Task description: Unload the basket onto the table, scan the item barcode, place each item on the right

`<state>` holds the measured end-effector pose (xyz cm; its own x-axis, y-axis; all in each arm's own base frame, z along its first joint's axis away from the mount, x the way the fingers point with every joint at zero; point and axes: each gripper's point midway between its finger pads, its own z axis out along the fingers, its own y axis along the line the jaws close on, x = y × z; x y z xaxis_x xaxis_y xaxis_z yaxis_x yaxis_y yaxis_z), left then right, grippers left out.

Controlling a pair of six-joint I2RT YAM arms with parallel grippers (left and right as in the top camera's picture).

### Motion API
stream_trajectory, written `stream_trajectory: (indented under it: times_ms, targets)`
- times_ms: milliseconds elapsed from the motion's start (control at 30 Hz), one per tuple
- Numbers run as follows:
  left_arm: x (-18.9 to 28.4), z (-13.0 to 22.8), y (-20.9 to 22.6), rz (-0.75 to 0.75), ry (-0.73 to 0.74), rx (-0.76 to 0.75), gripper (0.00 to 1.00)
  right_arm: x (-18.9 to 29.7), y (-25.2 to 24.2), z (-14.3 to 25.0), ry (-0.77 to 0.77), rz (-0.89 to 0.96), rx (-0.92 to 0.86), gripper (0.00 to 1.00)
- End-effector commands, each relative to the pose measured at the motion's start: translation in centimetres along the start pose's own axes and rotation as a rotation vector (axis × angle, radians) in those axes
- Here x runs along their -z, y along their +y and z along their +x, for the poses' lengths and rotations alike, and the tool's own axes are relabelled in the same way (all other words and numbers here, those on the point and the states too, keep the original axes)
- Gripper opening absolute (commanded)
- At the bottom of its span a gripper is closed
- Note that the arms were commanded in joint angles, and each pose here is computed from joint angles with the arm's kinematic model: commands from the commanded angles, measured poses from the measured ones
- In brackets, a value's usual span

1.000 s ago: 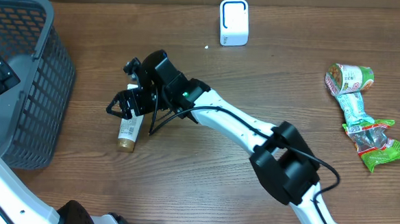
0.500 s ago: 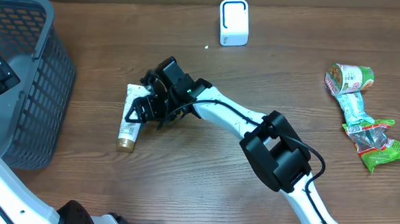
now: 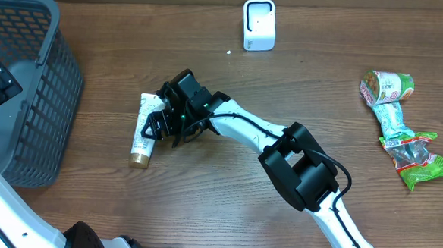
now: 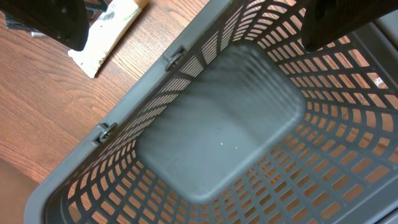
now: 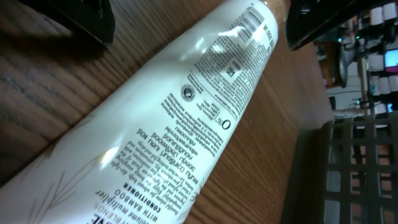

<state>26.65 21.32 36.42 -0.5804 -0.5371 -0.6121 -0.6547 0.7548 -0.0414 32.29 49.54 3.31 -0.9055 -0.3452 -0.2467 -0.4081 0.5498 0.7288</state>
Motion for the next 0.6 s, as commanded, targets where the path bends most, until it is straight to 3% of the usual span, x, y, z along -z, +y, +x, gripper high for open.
stream_trajectory:
  times_ms: [0, 233, 333, 433, 567]
  targets:
    - [0.6, -0.3, -0.1, 0.006, -0.022, 0.007, 1.0, -0.9, -1.6, -1.0, -0.054, 0.09, 0.021, 0.86]
    - [0.6, -0.3, -0.1, 0.006, -0.022, 0.007, 1.0, -3.9, -2.1, 0.5, -0.08, 0.21, 0.068, 0.82]
    - [0.6, -0.3, -0.1, 0.006, -0.022, 0.007, 1.0, -4.6, -2.7, 1.2, -0.071, 0.236, 0.069, 0.73]
    - [0.6, -0.3, -0.1, 0.006, -0.022, 0.007, 1.0, -4.4, -3.5, 1.5, -0.055, 0.255, 0.048, 0.56]
    - [0.6, -0.3, -0.1, 0.006, -0.022, 0.007, 1.0, -3.4, -5.4, 1.6, -0.042, 0.308, -0.015, 0.46]
